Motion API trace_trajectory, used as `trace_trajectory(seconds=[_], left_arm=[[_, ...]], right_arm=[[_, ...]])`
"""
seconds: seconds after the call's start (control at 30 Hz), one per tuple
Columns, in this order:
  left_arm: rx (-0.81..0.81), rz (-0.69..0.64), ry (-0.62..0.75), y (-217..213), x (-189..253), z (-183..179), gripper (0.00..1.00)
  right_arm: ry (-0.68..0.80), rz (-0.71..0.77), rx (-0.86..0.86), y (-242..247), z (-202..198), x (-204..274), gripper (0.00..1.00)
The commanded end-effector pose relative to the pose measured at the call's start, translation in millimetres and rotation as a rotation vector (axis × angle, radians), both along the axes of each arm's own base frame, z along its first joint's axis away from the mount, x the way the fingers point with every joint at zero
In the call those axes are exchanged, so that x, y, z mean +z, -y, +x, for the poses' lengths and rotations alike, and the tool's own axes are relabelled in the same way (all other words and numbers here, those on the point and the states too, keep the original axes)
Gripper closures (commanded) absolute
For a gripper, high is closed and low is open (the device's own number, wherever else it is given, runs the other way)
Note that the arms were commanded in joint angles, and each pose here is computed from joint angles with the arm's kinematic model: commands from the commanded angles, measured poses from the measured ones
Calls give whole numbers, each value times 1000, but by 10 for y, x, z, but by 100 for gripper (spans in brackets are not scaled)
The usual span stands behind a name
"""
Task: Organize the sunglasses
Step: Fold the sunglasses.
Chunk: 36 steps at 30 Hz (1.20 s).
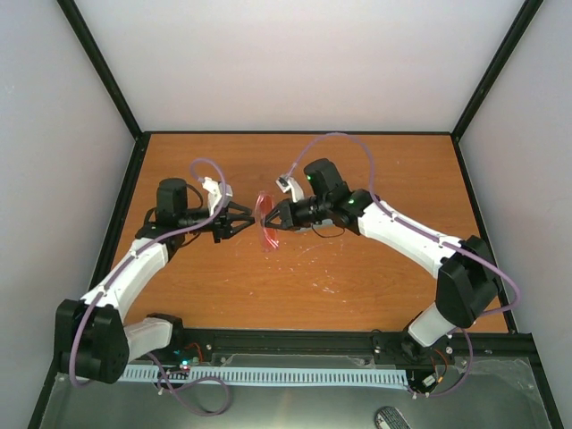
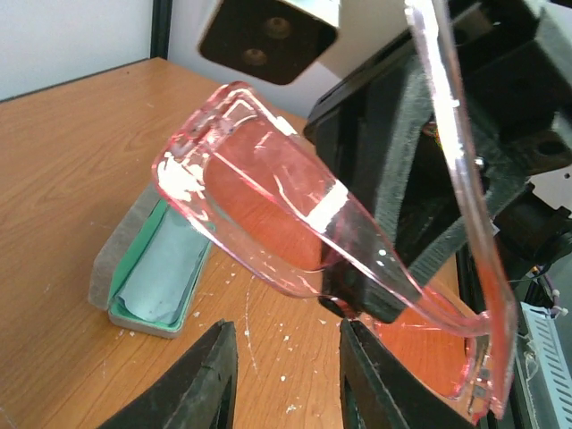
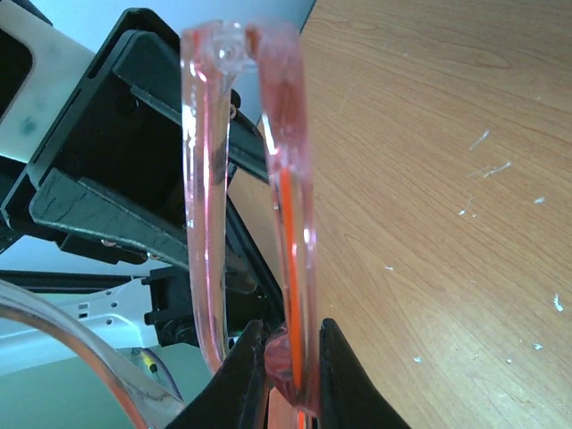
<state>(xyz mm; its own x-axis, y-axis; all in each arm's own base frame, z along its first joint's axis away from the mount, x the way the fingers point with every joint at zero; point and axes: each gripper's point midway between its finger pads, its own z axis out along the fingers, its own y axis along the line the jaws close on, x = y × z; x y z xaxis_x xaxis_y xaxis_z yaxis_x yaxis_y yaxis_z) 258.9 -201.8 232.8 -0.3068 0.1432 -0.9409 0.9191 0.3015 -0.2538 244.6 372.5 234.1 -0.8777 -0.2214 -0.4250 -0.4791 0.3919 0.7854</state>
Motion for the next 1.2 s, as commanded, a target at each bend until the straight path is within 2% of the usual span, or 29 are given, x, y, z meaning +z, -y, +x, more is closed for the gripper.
trace_trajectory(seconds=[0.0, 0.07, 0.17, 0.33, 0.43, 0.6, 0.93, 1.07, 1.17], left_arm=[[-8, 0, 57, 36, 123, 127, 68], [-8, 17, 73, 27, 152, 112, 69], [-47, 27, 114, 13, 201, -72, 73], [-171, -30, 122, 31, 278, -493, 77], [-205, -45, 107, 46, 270, -590, 78], [-209, -54, 97, 76, 268, -497, 78], [-216, -68, 99, 246, 234, -151, 77], [-239, -54, 75, 362, 111, -110, 77], [-221, -48, 72, 378, 104, -40, 76]], right_arm=[[9, 0, -42, 34, 16, 3, 97], [-25, -78, -107, 144, 120, -210, 97], [-59, -104, -163, 222, 243, -371, 97], [-63, -113, -150, 139, 349, -410, 97], [-58, -112, -129, 87, 373, -399, 97], [-41, -79, -78, -2, 317, -284, 97], [-31, -8, 33, -127, -48, -78, 97], [-26, 10, 25, -103, -86, -35, 97], [-42, -60, -43, 7, -22, -177, 97]])
